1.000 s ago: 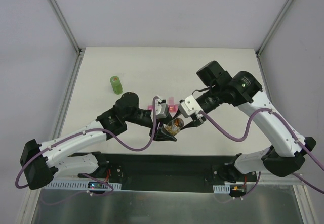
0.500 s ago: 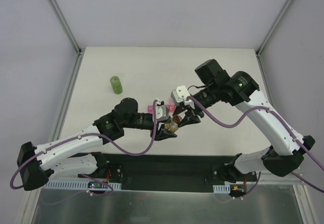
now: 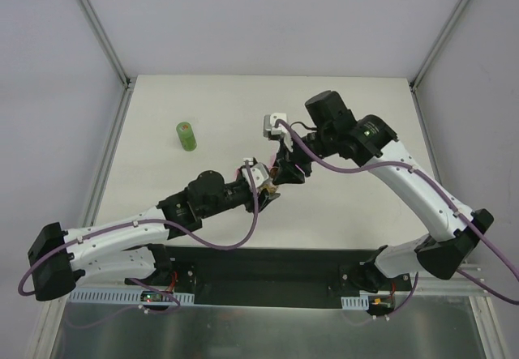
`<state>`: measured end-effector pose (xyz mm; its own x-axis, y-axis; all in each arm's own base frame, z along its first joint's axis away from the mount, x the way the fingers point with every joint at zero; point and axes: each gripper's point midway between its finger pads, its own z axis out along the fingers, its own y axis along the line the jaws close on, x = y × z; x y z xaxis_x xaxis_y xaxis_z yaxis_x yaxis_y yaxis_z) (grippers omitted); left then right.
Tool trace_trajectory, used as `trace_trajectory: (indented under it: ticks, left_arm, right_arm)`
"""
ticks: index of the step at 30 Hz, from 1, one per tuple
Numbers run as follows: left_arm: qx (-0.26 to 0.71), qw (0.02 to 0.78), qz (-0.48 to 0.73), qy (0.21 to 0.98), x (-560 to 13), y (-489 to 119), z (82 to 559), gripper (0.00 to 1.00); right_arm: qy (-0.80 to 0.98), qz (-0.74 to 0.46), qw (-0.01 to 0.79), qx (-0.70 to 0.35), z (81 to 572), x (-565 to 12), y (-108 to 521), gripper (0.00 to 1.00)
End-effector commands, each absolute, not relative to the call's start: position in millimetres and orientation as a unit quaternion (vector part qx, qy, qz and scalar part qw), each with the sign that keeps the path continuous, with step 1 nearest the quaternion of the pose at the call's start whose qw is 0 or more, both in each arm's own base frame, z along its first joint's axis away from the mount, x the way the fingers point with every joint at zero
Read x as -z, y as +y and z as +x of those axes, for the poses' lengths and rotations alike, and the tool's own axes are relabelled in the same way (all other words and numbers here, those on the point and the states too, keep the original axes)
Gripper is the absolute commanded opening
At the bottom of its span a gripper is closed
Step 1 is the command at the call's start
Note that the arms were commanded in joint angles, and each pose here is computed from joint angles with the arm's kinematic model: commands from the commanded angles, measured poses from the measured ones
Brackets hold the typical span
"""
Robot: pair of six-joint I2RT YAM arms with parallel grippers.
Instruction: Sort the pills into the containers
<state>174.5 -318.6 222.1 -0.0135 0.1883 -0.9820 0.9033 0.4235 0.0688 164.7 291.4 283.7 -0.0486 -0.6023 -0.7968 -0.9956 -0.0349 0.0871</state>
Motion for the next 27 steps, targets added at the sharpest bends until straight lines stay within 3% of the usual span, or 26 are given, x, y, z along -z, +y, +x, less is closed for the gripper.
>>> trace_trajectory:
  ticks: [1,5,8,14,20,27]
  left_arm:
    - [0.373,0.746,0.245,0.495,-387.9,-304.9,200.0,0.00]
    - [0.361,0.749,0.226,0.508,-390.7,-313.4,213.3,0.00]
    - [0.366,0.742,0.236,0.509,-391.4,-324.9,215.6,0.00]
    - [0.376,0.717,0.273,0.519,-373.8,-334.6,206.9,0.00]
    - [0.412,0.662,0.327,0.534,-345.5,-338.7,183.3,0.00]
    - [0.451,0.601,0.362,0.552,-322.4,-333.0,166.5,0.00]
  right_arm:
    - [0.725,-0.554,0.238,-0.332,180.6,-256.7,286.0,0.27]
    - [0.748,-0.528,0.231,-0.329,191.5,-249.2,291.6,0.27]
    - [0.765,-0.506,0.222,-0.331,198.0,-245.9,294.9,0.33]
    - [0.755,-0.489,0.227,-0.374,197.8,-263.5,291.4,0.53]
    - [0.682,-0.528,0.285,-0.417,172.0,-312.8,279.7,0.80]
    - [0.597,-0.591,0.308,-0.447,130.5,-348.9,263.2,0.91]
